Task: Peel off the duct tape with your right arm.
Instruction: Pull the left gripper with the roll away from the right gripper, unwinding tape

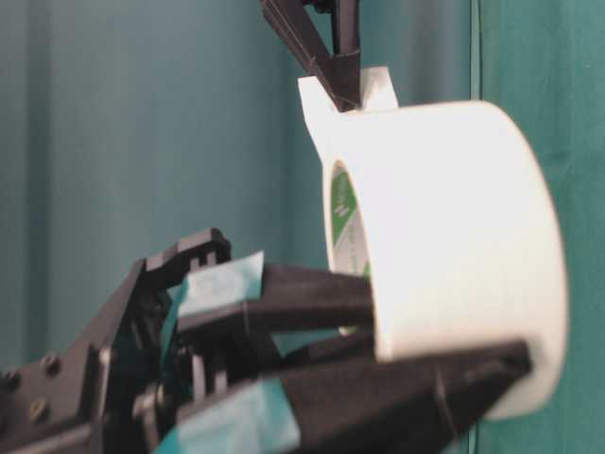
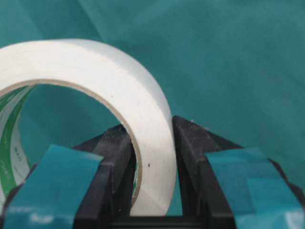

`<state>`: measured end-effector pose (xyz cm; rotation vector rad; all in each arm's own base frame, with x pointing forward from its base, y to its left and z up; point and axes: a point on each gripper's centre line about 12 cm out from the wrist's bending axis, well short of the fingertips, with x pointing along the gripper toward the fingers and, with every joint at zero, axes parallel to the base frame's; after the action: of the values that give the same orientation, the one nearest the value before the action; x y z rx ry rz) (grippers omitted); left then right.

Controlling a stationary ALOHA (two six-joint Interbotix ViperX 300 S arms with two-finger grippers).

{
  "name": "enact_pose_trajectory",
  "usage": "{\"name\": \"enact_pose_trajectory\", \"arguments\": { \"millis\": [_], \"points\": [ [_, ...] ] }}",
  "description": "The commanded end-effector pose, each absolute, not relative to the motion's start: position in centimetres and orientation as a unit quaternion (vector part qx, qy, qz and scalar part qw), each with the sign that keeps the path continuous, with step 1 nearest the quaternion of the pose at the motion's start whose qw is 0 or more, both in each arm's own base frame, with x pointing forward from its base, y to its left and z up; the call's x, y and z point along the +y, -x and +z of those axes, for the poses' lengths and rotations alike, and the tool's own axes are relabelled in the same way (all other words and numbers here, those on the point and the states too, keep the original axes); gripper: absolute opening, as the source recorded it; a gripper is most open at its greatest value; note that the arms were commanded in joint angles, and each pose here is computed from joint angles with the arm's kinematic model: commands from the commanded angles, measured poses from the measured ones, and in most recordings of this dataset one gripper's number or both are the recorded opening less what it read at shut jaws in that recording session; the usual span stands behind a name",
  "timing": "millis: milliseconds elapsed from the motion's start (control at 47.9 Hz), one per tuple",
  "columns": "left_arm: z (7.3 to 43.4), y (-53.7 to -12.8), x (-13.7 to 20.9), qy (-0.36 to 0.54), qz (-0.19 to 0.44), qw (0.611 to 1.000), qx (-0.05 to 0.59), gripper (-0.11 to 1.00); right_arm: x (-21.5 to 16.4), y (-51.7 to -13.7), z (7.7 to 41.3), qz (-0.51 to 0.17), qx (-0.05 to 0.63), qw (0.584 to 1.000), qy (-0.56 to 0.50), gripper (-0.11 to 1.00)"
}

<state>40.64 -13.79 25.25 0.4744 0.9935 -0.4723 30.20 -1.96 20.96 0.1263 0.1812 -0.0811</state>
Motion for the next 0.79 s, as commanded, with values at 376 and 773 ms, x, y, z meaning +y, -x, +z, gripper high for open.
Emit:
{"name": "enact_pose_trajectory", "arguments": {
  "millis": [376, 773],
  "points": [
    [27.9, -39.2, -19.0, -0.270, -0.286, 0.830, 0.397, 0.20, -3.6, -30.0, 21.7, -0.069, 0.074, 0.993, -0.068, -0.09],
    [29.1, -38.6, -22.1, -0.322, -0.330, 0.821, 0.336, 0.20, -4.0, -29.9, 21.6, -0.076, 0.076, 0.992, -0.068, -0.09]
  ]
}}
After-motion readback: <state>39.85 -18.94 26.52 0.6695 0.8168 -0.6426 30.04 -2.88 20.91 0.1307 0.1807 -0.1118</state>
